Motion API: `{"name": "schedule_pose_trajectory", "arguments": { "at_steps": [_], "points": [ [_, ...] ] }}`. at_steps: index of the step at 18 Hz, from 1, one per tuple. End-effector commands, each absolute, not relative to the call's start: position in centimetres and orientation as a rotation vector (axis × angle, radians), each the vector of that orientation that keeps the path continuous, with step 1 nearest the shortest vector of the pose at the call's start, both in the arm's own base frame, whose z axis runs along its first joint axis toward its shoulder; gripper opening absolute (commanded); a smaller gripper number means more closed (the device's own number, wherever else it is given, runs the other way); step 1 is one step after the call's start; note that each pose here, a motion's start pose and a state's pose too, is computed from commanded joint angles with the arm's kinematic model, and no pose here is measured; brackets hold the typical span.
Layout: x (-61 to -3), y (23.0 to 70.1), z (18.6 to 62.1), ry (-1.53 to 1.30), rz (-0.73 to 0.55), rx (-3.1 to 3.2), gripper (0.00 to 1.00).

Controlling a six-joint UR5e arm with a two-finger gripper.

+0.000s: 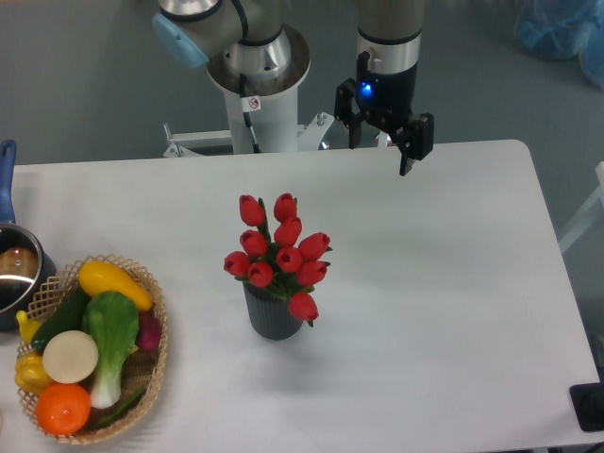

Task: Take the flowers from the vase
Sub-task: 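Move the open gripper toward the red tulip bunch above the vase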

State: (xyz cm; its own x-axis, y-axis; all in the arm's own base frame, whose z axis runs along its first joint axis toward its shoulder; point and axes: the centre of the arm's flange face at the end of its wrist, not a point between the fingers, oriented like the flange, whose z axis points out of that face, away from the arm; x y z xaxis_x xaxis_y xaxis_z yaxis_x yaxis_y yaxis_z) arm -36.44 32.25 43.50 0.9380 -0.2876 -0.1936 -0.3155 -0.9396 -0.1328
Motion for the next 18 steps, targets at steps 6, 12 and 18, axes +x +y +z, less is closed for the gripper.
{"name": "schedule_pose_trajectory", "arguments": {
  "at_steps": [6,12,18],
  "points": [
    [-36.3,32.2,43.1,0.459,0.245,-2.929,1.0],
    [-35.3,33.5,41.7,0.323,0.196,-2.764,1.0],
    [-35.0,34.1,39.4,0.209,0.153,-2.72,1.0]
  ]
}}
